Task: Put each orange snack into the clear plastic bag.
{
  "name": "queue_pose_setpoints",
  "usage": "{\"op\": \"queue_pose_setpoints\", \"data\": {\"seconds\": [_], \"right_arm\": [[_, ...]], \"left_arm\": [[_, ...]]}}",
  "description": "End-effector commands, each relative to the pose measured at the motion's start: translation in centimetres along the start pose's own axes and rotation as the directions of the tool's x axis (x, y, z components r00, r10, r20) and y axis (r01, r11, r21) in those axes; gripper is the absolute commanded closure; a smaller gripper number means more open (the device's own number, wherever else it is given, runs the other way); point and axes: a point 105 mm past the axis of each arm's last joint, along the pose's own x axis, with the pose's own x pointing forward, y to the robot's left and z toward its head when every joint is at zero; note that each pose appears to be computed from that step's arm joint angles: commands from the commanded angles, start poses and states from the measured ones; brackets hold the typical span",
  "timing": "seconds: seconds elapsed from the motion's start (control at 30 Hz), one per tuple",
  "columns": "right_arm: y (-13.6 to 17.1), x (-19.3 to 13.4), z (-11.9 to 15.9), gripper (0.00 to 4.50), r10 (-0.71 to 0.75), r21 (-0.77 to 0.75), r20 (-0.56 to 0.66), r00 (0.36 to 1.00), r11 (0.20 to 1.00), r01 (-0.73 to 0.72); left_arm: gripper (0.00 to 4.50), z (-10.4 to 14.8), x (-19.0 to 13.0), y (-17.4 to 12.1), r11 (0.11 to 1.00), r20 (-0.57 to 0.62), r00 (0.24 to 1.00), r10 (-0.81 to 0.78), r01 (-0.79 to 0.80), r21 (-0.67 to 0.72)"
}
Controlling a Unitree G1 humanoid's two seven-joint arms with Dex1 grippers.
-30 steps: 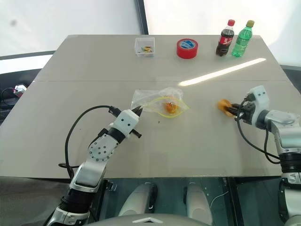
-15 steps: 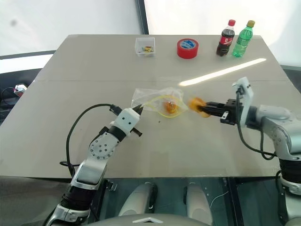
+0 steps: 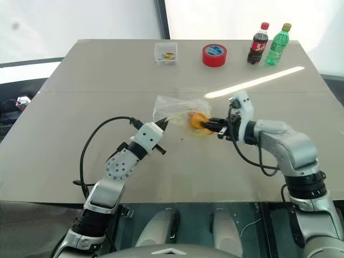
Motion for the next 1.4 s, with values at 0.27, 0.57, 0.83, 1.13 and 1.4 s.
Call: {"op": "queue_pose_setpoints", "data": {"seconds": [0.27, 0.57, 0.83, 1.13, 1.4], "right_arm": [[-0.3, 3.6, 2.2, 4.48, -0.125, -0.054, 0.042, 0.991, 0.99, 0.127], [1.0, 4.8, 2.6, 1.79, -0.112, -0.123, 0.097, 0.989, 0.985, 0.123], [0.3, 2.4, 2.2, 0.07, -0.11, -0.129, 0.074, 0.991, 0.984, 0.119], [-0.1, -2.2, 3.3, 0.07, -0.089, -0.101, 0.107, 0.99, 0.99, 0.1], [-3.1, -4.2, 0.1, 0.07, -0.212, -0.264, -0.044, 0.976, 0.945, 0.193]], "left_arm": [[4.5, 1.3, 0.5, -0.9, 0.999, 0.069, 0.996, -0.05, 0.051, -0.011], [4.5, 1.2, 0.5, -0.8, 0.999, 0.064, 0.997, -0.037, 0.038, -0.02], [4.5, 1.0, 0.4, -0.7, 0.999, 0.053, 0.998, -0.021, 0.023, -0.024], [4.5, 0.9, 0.3, -0.5, 1.0, 0.045, 0.999, -0.015, 0.016, -0.022], [4.5, 0.4, 0.3, 0.2, 1.0, 0.028, 1.0, 0.001, 0.0, -0.022]]}}
